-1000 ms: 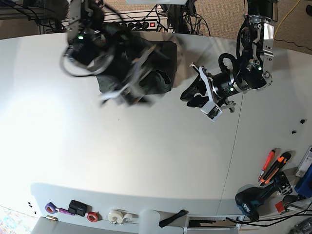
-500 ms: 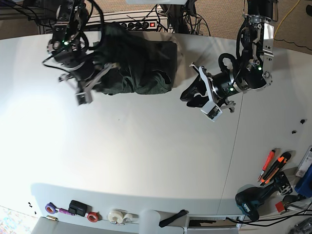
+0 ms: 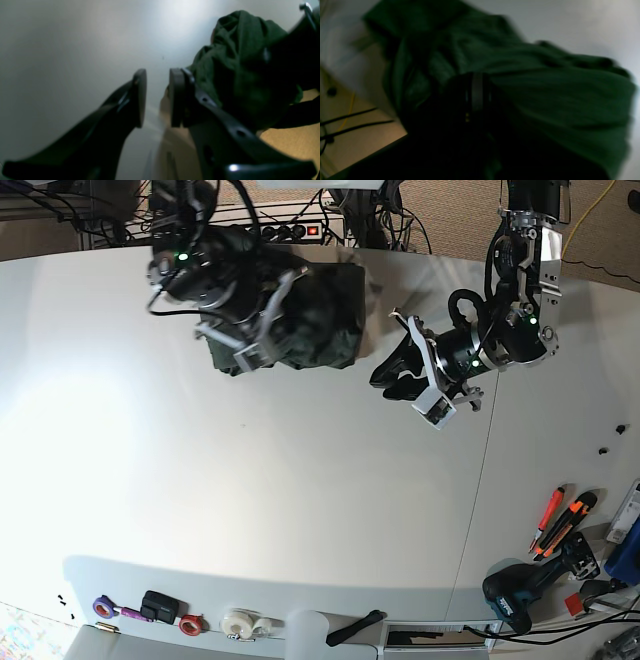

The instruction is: Layout the t-shirt on the table in an organized manner, then fold the t-shirt properly

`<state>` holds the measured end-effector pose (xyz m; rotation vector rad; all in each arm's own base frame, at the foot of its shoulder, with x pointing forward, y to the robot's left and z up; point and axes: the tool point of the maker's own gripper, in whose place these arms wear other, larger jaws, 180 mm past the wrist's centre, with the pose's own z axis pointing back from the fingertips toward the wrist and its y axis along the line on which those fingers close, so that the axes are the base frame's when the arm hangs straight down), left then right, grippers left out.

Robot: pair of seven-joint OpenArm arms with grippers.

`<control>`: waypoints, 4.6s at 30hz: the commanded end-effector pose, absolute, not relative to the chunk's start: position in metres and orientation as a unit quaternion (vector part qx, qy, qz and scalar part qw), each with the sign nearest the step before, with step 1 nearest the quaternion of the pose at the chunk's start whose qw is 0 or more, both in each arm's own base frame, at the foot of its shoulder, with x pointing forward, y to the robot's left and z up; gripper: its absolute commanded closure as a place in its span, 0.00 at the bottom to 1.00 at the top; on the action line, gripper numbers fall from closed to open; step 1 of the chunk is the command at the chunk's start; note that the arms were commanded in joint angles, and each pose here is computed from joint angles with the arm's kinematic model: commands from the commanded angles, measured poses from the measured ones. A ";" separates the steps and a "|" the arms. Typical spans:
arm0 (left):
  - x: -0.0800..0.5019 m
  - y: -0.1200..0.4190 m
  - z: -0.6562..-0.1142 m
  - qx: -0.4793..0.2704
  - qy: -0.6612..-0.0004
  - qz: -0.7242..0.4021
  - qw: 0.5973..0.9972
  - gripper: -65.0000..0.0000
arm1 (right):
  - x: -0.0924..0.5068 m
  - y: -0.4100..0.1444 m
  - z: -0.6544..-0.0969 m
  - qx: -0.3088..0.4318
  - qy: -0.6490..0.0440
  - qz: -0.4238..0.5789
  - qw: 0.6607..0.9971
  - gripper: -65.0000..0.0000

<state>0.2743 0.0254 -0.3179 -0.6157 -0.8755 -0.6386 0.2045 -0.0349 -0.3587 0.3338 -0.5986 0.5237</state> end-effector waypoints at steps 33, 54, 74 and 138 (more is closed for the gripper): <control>0.280 0.024 -0.303 -0.294 -0.433 -0.299 0.798 0.77 | 0.159 0.033 -0.371 0.153 -0.252 0.426 0.855 1.00; 0.280 0.024 -0.303 -0.294 -0.433 -0.299 0.798 0.77 | 0.287 -0.132 -0.419 0.013 -0.266 0.140 0.954 1.00; 0.280 0.024 -0.303 -0.295 -0.434 -0.299 0.797 0.77 | 0.293 -0.350 -0.350 -0.151 -0.362 -0.145 0.908 1.00; -0.060 0.185 -0.332 -0.319 -0.045 -0.059 0.945 1.00 | -0.007 -0.233 -0.331 0.099 -0.118 0.076 0.985 1.00</control>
